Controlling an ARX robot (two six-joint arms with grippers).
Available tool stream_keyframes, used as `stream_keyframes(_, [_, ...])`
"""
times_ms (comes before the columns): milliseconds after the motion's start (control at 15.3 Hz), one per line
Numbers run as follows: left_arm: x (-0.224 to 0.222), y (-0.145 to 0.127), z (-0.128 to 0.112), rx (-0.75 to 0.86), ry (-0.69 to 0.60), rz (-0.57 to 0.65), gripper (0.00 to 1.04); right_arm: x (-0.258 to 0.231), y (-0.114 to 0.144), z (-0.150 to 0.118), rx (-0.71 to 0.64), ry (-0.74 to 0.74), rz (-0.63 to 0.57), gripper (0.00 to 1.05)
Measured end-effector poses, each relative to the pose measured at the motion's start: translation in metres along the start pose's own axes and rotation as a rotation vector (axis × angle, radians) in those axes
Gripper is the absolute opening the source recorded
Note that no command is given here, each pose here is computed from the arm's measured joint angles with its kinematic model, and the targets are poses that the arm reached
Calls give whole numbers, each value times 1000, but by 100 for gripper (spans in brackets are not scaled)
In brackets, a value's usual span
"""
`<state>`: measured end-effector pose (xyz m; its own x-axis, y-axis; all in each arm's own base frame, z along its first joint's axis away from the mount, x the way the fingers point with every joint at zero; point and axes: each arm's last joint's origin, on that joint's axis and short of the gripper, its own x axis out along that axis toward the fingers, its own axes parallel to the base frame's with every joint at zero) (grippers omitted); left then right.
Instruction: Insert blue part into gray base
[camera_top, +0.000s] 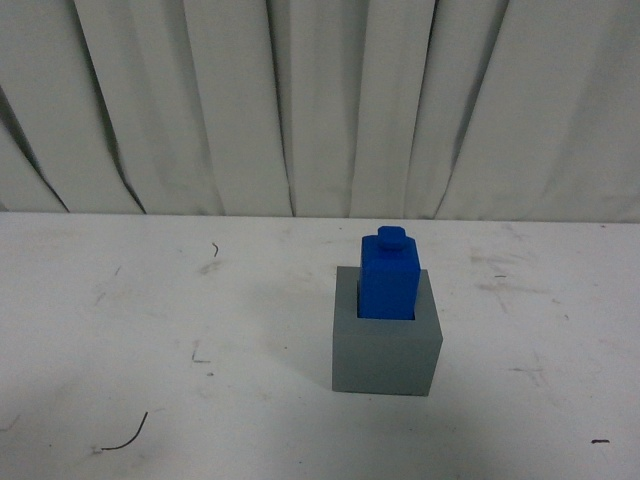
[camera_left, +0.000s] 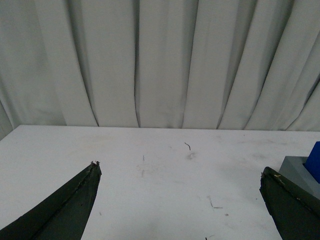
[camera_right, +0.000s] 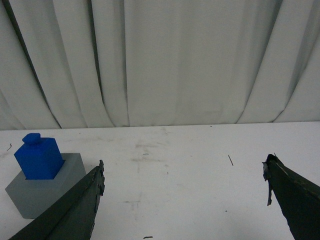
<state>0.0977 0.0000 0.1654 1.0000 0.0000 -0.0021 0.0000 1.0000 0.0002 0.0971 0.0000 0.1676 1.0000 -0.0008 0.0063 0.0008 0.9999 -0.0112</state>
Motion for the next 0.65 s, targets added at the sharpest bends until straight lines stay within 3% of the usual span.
stream_keyframes(655, [0,0,0,0,0,0,98,0,0,0,0,0,0,98])
